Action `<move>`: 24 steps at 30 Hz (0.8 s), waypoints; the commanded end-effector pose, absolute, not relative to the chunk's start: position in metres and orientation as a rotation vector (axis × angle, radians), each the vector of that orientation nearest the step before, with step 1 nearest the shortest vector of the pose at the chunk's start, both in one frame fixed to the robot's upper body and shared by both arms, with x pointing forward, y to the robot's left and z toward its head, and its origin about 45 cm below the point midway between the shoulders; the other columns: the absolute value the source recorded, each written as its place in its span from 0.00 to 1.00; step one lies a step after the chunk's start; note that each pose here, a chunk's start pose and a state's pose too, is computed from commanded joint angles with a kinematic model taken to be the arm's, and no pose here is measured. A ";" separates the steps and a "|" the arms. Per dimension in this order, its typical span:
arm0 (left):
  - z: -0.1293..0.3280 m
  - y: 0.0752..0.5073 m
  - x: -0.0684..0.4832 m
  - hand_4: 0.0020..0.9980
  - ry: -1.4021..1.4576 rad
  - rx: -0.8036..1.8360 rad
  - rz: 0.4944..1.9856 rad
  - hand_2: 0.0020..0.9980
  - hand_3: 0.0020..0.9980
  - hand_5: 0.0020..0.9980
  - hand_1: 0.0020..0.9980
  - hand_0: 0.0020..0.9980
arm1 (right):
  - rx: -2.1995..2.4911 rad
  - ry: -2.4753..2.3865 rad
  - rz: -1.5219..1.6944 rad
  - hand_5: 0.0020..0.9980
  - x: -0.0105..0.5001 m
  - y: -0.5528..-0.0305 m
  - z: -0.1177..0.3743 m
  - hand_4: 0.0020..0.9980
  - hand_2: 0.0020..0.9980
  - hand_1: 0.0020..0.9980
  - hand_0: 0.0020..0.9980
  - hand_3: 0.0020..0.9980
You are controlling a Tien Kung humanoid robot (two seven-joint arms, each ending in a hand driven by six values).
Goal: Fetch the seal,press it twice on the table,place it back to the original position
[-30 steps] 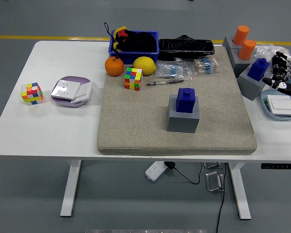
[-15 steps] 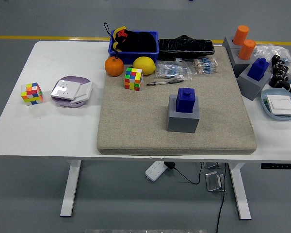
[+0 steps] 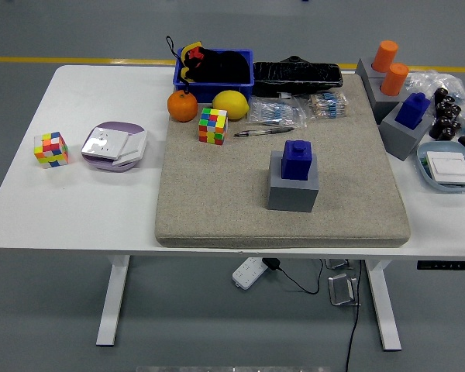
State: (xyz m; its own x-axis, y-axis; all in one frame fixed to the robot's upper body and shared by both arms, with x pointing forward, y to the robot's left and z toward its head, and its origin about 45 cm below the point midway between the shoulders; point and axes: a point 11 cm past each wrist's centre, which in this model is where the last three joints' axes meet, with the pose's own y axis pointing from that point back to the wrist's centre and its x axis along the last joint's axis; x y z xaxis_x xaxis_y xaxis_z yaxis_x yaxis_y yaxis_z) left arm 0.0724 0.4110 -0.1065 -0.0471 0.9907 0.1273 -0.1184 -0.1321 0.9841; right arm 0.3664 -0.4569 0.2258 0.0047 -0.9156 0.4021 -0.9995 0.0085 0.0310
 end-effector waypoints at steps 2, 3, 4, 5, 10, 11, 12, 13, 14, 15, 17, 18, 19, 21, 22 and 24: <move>-0.107 0.411 0.072 0.80 1.084 1.196 1.390 0.79 0.84 0.40 0.82 0.82 | 1.979 -1.985 0.384 0.33 0.367 -0.457 0.226 1.00 0.90 0.91 0.96 0.94; -0.107 0.411 0.071 0.80 1.085 1.196 1.391 0.79 0.84 0.40 0.82 0.82 | 1.978 -1.986 0.384 0.33 0.367 -0.457 0.227 1.00 0.90 0.91 0.96 0.94; -0.107 0.411 0.071 0.80 1.085 1.196 1.392 0.79 0.84 0.41 0.82 0.82 | 1.979 -1.987 0.383 0.33 0.367 -0.457 0.227 1.00 0.90 0.91 0.95 0.93; -0.107 0.411 0.072 0.80 1.085 1.196 1.393 0.79 0.84 0.41 0.82 0.82 | 1.979 -1.987 0.383 0.33 0.367 -0.457 0.227 1.00 0.90 0.91 0.95 0.93; -0.107 0.410 0.073 0.80 1.087 1.189 1.398 0.79 0.84 0.40 0.82 0.82 | 1.974 -1.987 0.376 0.32 0.365 -0.459 0.225 1.00 0.89 0.90 0.94 0.93; -0.107 0.410 0.073 0.80 1.087 1.187 1.399 0.79 0.84 0.40 0.82 0.82 | 1.973 -1.988 0.375 0.32 0.365 -0.459 0.225 1.00 0.89 0.90 0.94 0.93; -0.107 0.410 0.074 0.80 1.087 1.183 1.400 0.79 0.84 0.40 0.82 0.82 | 1.971 -1.989 0.376 0.32 0.364 -0.460 0.226 1.00 0.89 0.90 0.94 0.93; -0.107 0.410 0.074 0.80 1.087 1.182 1.401 0.79 0.84 0.40 0.82 0.82 | 1.970 -1.991 0.376 0.32 0.364 -0.460 0.226 1.00 0.89 0.90 0.94 0.93; -0.107 0.410 0.074 0.80 1.087 1.181 1.402 0.79 0.84 0.40 0.82 0.82 | 1.969 -1.993 0.377 0.32 0.364 -0.461 0.226 1.00 0.89 0.90 0.94 0.93; -0.107 0.410 0.074 0.80 1.088 1.180 1.402 0.79 0.84 0.40 0.82 0.82 | 1.968 -1.994 0.377 0.32 0.364 -0.461 0.226 1.00 0.89 0.90 0.94 0.93; -0.107 0.410 0.074 0.80 1.090 1.180 1.404 0.79 0.84 0.40 0.82 0.82 | 1.966 -1.997 0.379 0.31 0.364 -0.462 0.227 1.00 0.89 0.90 0.94 0.93; -0.107 0.410 0.073 0.80 1.091 1.180 1.404 0.79 0.84 0.40 0.82 0.82 | 1.964 -1.999 0.379 0.31 0.364 -0.462 0.227 1.00 0.89 0.90 0.94 0.93; -0.107 0.410 0.073 0.80 1.092 1.180 1.404 0.79 0.84 0.40 0.82 0.82 | 1.963 -2.000 0.380 0.31 0.364 -0.462 0.228 1.00 0.89 0.90 0.94 0.93; -0.107 0.409 0.072 0.80 1.095 1.180 1.405 0.79 0.84 0.40 0.82 0.82 | 1.961 -2.004 0.382 0.31 0.364 -0.463 0.229 1.00 0.89 0.90 0.94 0.93; -0.107 0.409 0.072 0.80 1.095 1.180 1.404 0.79 0.84 0.40 0.82 0.82 | 1.959 -2.007 0.382 0.31 0.363 -0.464 0.229 1.00 0.89 0.90 0.94 0.93; -0.107 0.410 0.072 0.80 1.095 1.180 1.406 0.79 0.84 0.40 0.82 0.82 | 1.955 -2.014 0.379 0.31 0.363 -0.465 0.230 1.00 0.89 0.90 0.94 0.93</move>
State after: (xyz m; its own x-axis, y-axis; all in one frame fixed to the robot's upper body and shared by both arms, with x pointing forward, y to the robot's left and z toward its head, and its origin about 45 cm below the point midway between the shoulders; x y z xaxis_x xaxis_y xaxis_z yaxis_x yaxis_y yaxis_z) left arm 0.0722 0.4096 -0.1071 -0.0682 0.9897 0.1257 -0.1205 -0.1332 0.9837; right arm 0.3627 -0.4655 0.2297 -0.0222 -0.9177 0.3968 -0.9991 0.0348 0.0246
